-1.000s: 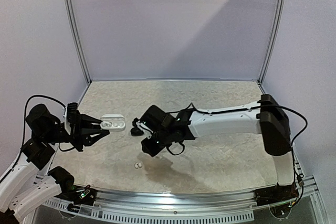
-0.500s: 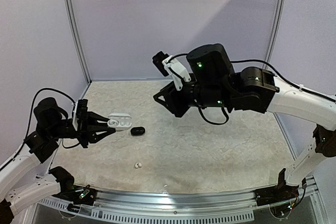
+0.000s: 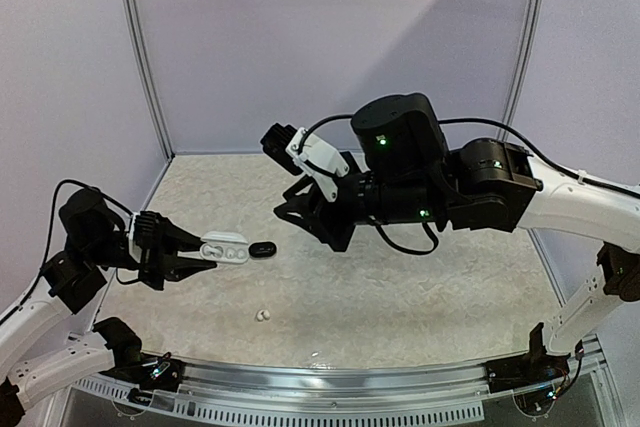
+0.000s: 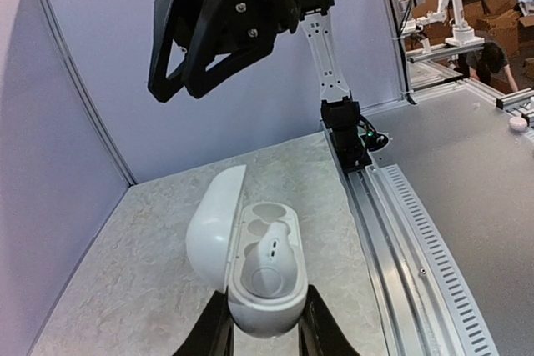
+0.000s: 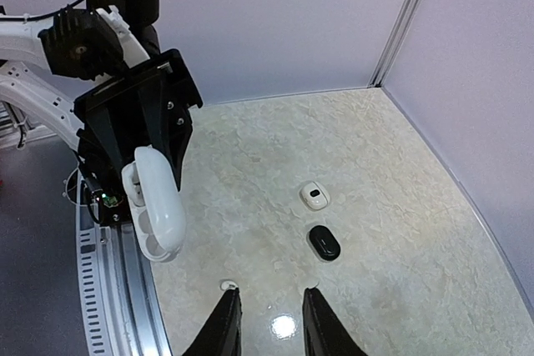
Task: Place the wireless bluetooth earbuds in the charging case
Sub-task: Pick up the right earbud from the left side groove of the charging case.
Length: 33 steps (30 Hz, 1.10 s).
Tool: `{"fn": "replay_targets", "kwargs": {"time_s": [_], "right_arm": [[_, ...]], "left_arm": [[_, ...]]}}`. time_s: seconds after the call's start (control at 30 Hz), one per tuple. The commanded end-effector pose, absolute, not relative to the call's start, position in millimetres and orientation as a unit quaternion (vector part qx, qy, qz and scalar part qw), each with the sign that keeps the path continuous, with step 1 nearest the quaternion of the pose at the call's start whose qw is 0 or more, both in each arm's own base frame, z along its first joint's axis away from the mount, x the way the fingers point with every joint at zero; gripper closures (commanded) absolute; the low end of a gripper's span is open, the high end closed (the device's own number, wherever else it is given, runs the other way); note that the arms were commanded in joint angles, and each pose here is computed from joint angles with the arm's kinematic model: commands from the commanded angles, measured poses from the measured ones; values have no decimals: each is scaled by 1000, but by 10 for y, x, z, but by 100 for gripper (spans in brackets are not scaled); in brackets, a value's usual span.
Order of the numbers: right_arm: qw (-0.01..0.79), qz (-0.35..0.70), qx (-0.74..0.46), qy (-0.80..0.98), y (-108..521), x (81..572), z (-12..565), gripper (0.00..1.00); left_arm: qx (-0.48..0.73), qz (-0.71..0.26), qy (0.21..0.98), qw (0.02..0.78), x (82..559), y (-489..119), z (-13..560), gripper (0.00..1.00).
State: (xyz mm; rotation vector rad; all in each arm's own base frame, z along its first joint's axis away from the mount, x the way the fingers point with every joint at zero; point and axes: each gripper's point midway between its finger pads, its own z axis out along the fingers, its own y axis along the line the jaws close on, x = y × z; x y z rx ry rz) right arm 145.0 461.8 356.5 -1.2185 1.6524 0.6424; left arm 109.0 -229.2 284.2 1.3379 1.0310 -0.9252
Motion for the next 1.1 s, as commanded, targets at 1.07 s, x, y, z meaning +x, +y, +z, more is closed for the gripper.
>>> {"fn": "replay_targets", "kwargs": {"time_s": [1.07], "right_arm": [[440, 246, -604, 617, 5469, 1132, 3180, 79]], "left_arm": [[528, -408, 510, 542, 1219, -2373, 2791, 100]]}}
